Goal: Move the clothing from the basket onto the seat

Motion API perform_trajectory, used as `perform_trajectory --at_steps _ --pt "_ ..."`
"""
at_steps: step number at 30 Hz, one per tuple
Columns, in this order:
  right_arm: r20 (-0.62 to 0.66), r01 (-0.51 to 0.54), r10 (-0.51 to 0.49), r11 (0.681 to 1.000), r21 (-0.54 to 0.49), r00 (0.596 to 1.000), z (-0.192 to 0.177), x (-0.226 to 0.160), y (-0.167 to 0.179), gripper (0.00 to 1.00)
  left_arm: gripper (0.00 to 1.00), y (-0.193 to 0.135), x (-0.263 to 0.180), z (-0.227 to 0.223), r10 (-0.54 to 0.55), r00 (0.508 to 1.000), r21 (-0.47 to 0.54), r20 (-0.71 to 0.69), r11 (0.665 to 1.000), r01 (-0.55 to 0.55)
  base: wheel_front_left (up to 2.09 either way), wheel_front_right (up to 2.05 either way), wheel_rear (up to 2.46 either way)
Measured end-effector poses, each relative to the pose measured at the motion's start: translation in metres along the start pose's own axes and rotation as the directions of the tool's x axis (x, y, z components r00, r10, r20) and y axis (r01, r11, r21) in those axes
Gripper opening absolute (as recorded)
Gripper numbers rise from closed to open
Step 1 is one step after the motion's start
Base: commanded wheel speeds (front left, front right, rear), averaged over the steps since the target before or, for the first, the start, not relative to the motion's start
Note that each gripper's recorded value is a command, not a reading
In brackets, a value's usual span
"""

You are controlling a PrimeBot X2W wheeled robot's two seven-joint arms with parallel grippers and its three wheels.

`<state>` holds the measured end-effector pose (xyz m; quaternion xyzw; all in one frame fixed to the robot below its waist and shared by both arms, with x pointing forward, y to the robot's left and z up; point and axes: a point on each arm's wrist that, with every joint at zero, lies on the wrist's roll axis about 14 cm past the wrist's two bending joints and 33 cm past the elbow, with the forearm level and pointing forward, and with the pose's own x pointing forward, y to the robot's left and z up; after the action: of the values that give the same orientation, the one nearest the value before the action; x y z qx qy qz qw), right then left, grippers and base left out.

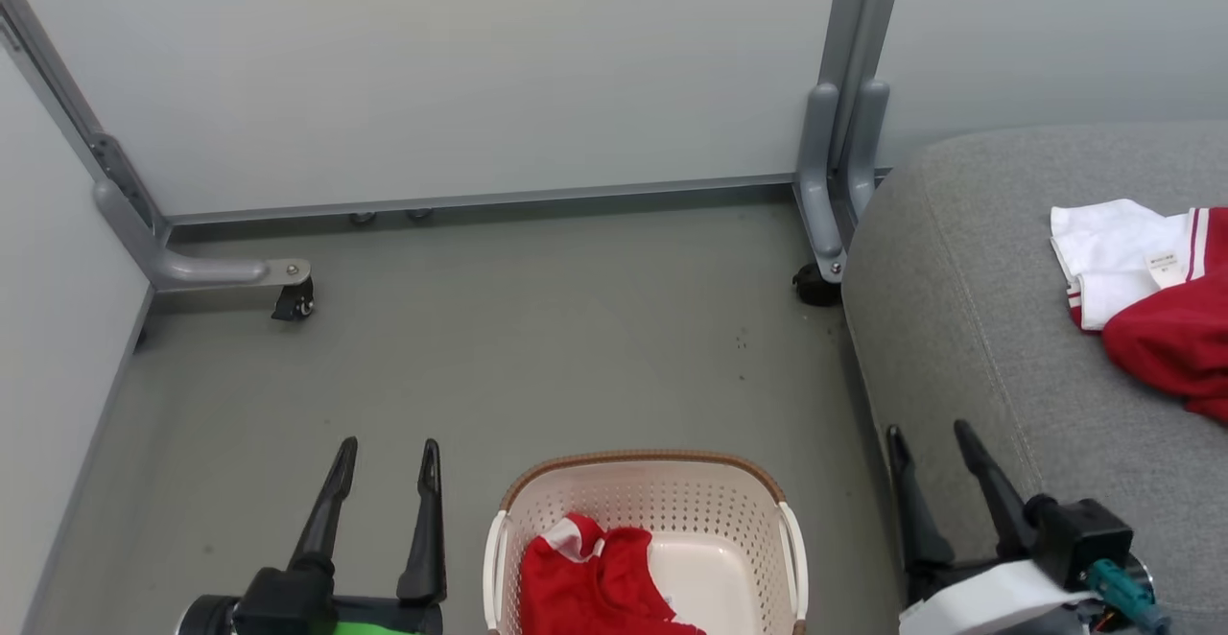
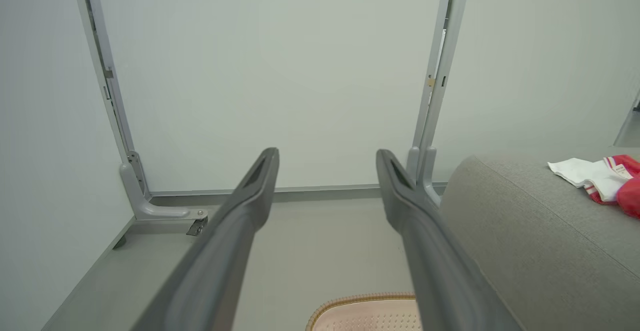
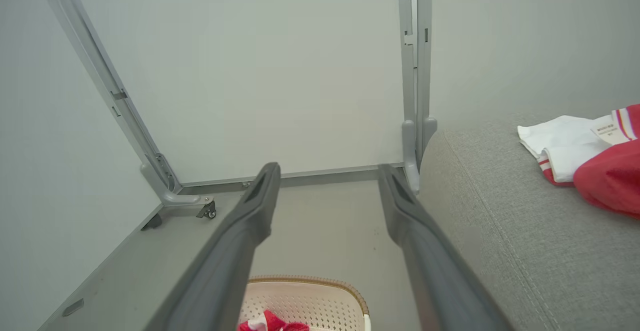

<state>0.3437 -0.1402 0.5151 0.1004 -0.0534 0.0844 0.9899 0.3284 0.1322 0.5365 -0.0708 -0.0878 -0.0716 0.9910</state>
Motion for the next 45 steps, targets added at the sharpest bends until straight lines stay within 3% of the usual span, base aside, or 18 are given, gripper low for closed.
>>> perform_trajectory --at_steps 23,45 --pt "-0.022 -0.014 0.013 1.0 -0.016 1.0 -0.006 -0.014 0.006 1.0 1.0 -0.011 -0.013 -0.019 -0.038 0.997 0.032 -0.063 0.999 0.04 0.0 0.0 0.0" --pt "-0.034 -0.003 0.002 1.0 -0.022 0.999 -0.01 -0.015 0.002 1.0 1.0 -0.016 -0.014 -0.03 -0.055 0.994 0.003 -0.098 0.998 0.056 0.0 0.0 0.0"
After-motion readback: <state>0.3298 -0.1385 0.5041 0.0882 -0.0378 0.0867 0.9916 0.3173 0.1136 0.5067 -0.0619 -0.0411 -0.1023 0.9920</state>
